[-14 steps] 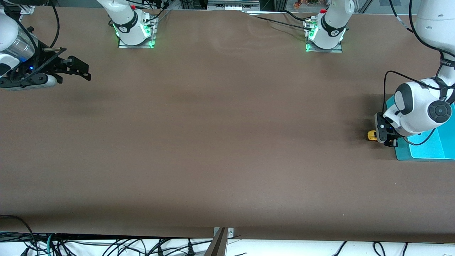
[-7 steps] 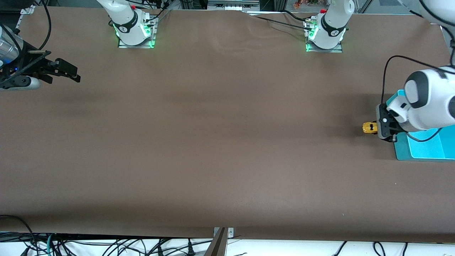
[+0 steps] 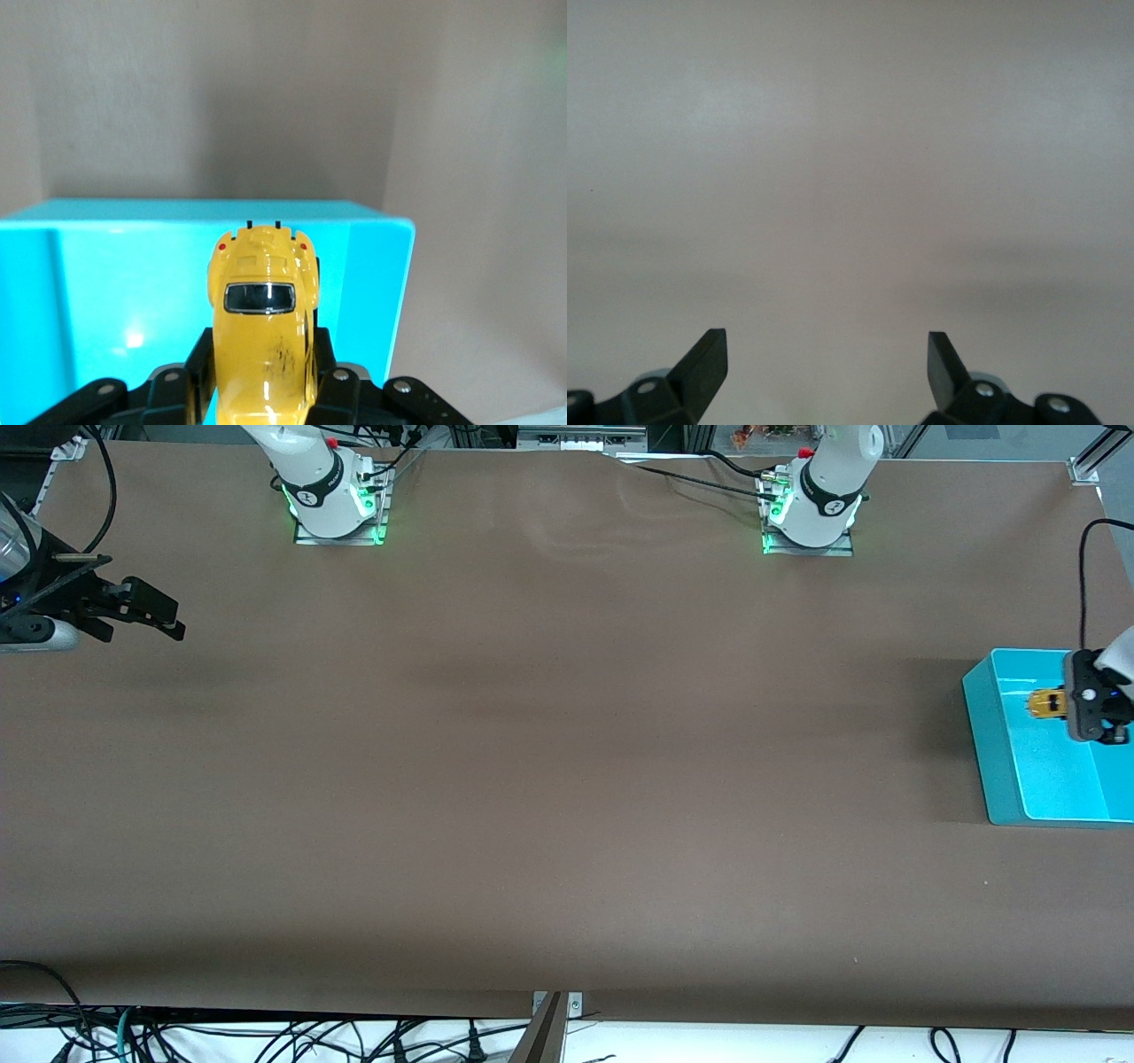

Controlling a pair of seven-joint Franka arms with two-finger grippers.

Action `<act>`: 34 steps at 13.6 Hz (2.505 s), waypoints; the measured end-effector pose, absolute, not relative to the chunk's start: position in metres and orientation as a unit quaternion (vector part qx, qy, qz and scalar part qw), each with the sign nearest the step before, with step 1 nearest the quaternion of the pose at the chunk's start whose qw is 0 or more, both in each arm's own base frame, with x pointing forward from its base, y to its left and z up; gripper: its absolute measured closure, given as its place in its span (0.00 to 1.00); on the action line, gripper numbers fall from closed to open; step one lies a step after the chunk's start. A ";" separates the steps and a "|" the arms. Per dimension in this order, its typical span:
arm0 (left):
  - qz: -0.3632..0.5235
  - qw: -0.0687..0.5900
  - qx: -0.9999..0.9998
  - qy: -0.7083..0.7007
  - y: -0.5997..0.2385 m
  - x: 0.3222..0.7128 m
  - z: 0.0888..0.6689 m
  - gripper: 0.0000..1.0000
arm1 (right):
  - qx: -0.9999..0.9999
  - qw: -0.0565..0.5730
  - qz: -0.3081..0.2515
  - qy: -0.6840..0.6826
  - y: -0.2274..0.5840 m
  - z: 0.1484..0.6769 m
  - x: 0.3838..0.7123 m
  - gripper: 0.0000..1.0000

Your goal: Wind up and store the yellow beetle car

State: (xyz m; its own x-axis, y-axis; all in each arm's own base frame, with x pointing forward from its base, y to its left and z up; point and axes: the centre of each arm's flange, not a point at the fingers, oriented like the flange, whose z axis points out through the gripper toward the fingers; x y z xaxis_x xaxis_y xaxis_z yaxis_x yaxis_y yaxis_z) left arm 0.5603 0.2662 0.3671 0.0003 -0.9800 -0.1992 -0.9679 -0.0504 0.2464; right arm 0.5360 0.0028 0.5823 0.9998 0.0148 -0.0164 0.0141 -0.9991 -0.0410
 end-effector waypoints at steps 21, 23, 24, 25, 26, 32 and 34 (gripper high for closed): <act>-0.089 -0.049 0.740 -0.665 0.307 0.550 0.349 0.00 | -1.000 0.020 0.010 -0.006 0.002 0.580 0.537 0.00; -0.071 -0.051 0.791 -0.606 0.271 0.554 0.394 0.00 | -1.000 0.020 0.010 -0.006 0.001 0.580 0.537 0.00; -0.063 -0.052 0.815 -0.574 0.249 0.557 0.412 0.00 | -1.000 0.020 0.010 -0.006 0.001 0.580 0.537 0.00; -0.058 -0.052 0.840 -0.537 0.226 0.560 0.428 0.00 | -1.000 0.020 0.010 -0.006 0.001 0.580 0.537 0.00; -0.053 -0.052 0.862 -0.501 0.201 0.562 0.441 0.00 | -1.000 0.020 0.010 -0.006 0.001 0.580 0.537 0.00; -0.011 -0.008 0.966 -0.257 0.073 0.571 0.481 0.00 | -1.000 0.020 0.010 -0.006 0.001 0.580 0.537 0.00; -0.004 -0.004 0.983 -0.183 0.038 0.567 0.496 0.00 | -1.000 0.020 0.010 -0.006 0.001 0.580 0.537 0.00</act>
